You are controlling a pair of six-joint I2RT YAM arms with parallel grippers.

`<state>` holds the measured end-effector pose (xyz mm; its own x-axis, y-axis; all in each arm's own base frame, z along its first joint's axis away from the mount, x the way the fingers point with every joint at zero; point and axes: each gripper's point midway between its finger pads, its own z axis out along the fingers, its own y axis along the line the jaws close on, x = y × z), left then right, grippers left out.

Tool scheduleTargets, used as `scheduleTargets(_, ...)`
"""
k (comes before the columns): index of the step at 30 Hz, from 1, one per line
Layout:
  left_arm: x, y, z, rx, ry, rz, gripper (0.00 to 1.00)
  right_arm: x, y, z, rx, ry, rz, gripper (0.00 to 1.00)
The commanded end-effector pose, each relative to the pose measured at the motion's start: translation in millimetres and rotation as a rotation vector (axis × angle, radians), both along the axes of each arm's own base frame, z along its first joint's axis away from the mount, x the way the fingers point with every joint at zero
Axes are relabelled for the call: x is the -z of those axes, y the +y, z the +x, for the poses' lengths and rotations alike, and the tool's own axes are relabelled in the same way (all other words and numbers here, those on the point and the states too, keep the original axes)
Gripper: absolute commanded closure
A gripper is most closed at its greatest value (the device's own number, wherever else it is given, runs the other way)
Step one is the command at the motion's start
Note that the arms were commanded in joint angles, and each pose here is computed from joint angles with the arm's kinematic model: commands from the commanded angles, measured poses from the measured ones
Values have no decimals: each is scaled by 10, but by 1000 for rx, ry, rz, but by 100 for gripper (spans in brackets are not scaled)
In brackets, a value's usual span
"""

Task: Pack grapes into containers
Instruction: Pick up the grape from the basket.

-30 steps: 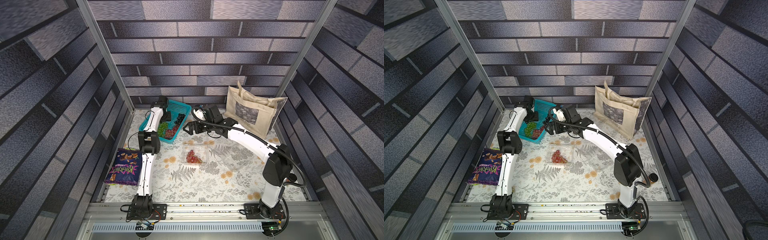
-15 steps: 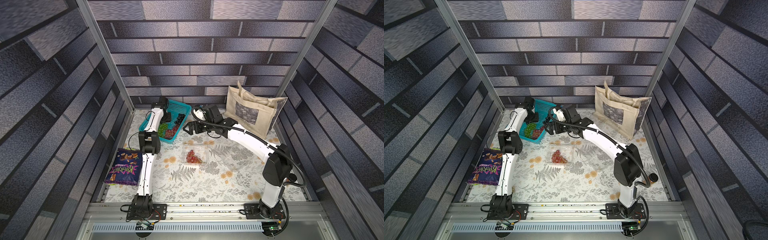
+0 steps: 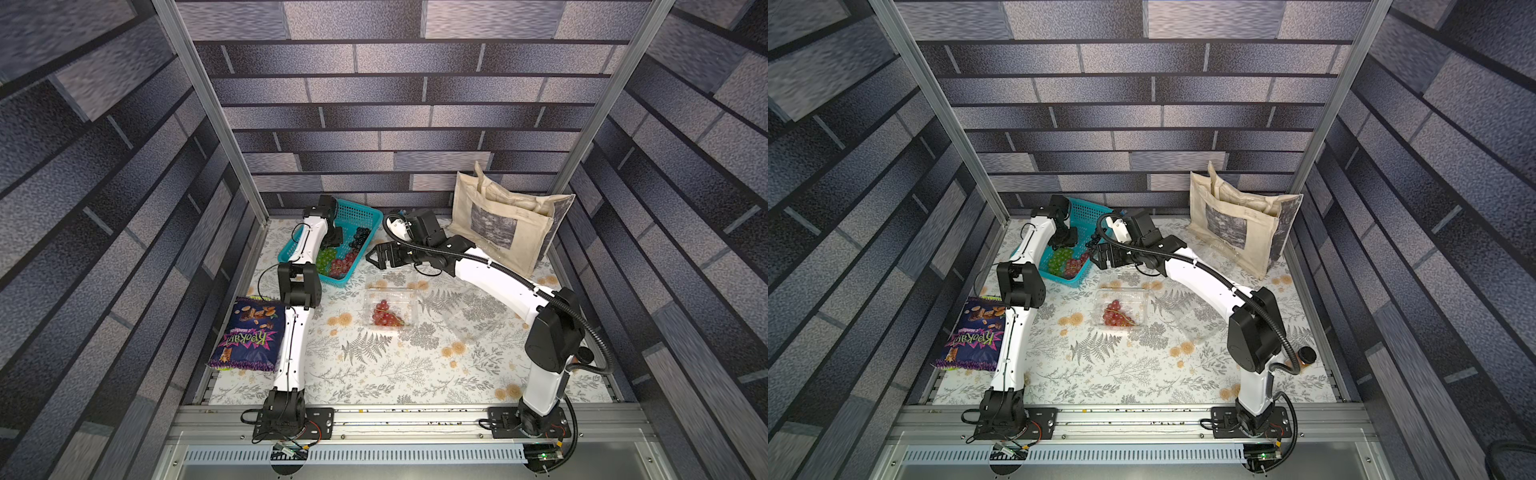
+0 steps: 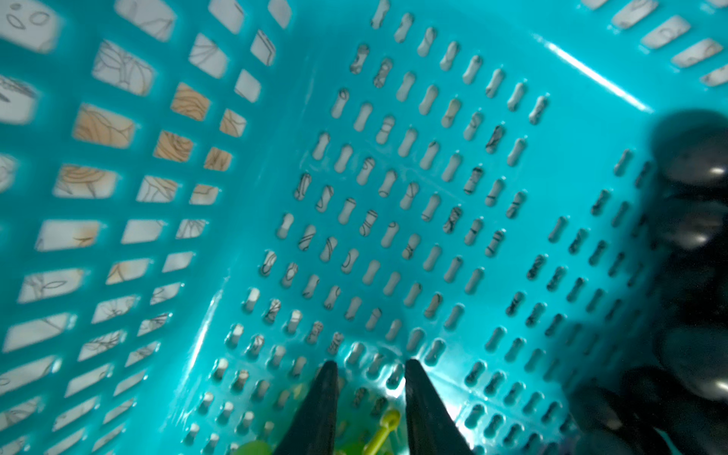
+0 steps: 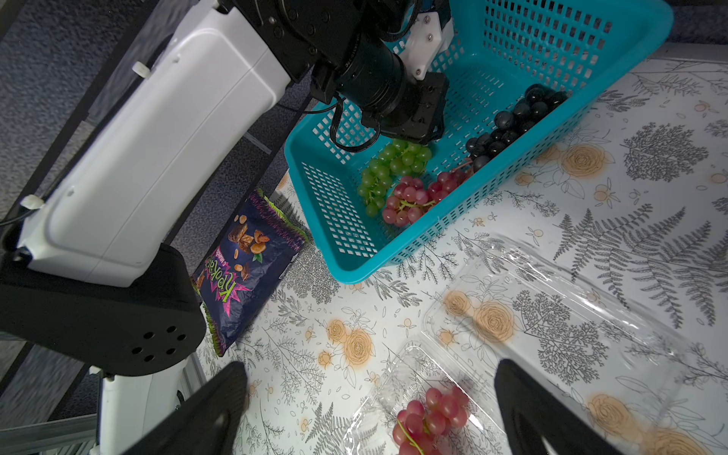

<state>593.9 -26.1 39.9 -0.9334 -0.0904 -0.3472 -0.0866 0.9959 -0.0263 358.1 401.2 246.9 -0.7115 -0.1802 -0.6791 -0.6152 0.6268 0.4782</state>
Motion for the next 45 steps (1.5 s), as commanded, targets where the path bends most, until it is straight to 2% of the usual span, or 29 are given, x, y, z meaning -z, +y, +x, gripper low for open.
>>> scheduleTargets(1,48,36,-135,-4,57,0,73,23,44,20,5,-4,12,0)
scheduleTargets(13,-27,150,-155,-28,55,-3,90,40,46,20,6,-2,14,0)
scheduleTargets(16,-174,199,-111,-57,22,-13,99,51,48,15,5,0,12,0)
scheduleTargets(22,-834,204,17,-111,-123,-121,100,84,52,8,4,10,10,0)
scheduleTargets(24,-1074,219,59,-120,-183,-126,100,77,48,8,6,12,13,0)
scheduleTargets(28,-1348,221,76,-123,-243,-147,100,77,32,-18,7,16,16,0)
scheduleTargets(36,-1709,90,-16,-108,-284,-210,100,87,-42,-89,13,20,3,0)
scheduleTargets(45,-2531,-151,-286,-60,-412,-229,100,24,-201,-224,33,14,-11,0)
